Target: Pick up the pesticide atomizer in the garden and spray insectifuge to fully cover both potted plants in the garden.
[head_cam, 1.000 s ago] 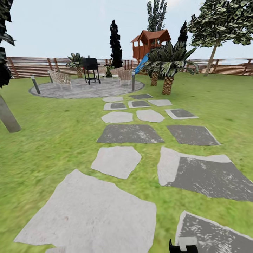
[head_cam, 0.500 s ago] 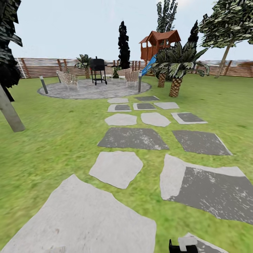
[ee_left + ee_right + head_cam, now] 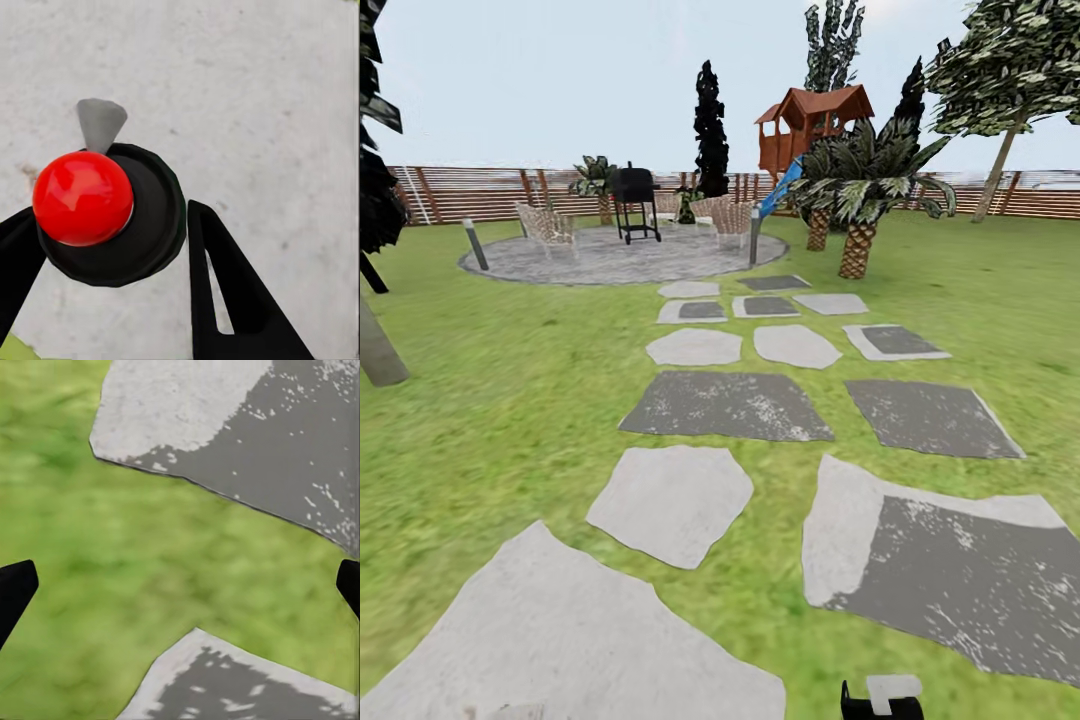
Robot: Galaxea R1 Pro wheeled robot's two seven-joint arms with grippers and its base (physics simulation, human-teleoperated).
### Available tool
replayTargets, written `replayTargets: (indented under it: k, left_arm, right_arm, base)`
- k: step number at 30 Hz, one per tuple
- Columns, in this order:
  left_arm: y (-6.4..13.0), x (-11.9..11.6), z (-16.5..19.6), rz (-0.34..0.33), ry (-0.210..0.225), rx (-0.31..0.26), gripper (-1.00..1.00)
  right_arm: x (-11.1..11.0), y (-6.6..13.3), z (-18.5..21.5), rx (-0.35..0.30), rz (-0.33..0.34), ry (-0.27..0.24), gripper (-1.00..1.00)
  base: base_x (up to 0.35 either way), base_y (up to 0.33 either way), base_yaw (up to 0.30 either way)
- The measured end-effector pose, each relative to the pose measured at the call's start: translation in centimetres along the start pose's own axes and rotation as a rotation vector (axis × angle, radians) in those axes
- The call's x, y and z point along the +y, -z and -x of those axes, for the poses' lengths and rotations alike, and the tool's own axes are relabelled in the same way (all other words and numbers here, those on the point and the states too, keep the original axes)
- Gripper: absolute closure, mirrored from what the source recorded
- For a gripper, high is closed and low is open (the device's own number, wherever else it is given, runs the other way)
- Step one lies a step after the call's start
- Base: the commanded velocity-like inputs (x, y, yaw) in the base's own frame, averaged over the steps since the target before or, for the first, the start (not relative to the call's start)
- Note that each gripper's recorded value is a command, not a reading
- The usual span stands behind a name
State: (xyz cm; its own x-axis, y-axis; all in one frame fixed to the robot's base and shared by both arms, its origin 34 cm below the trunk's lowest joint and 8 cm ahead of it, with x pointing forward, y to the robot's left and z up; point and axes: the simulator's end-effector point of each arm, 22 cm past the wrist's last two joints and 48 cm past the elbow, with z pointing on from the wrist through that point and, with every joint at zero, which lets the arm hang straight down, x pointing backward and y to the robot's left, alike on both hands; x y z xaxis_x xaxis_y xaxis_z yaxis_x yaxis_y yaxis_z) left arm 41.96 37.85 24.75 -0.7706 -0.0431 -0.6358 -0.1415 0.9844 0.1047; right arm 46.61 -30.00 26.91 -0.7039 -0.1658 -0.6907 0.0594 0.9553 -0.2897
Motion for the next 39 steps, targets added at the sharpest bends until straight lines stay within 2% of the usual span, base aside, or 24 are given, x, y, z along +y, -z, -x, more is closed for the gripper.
replayTargets:
  k: [8,16,18,20,39]
  left_arm:
    - [0.0,0.0,0.0,-0.001,0.0,0.0,1.0]
    - [0.0,0.2,0.1,0.001,-0.003,-0.005,1.0]
    - [0.0,0.2,0.1,0.002,-0.002,-0.006,1.0]
    - [0.2,0.2,-0.3,0.002,-0.003,-0.001,1.0]
    - [0.3,0.2,-0.5,0.003,-0.001,0.001,1.0]
  right_arm:
    - [0.0,0.0,0.0,0.0,0.0,0.0,-1.0]
    - [-0.4,-0.1,0.1,-0.004,-0.005,-0.001,-1.0]
    - [-0.4,-0.1,0.8,-0.039,-0.004,-0.014,-1.0]
    - [-0.2,0.0,1.0,-0.046,-0.003,-0.018,-1.0]
    - [-0.1,0.0,1.1,-0.048,-0.001,-0.021,-1.0]
  base:
    - [0.301,-0.145,0.0]
    - [0.337,-0.006,0.0]
    - [0.339,0.0,0.0]
    - [0.338,0.0,0.0]
    - [0.339,0.0,0.0]
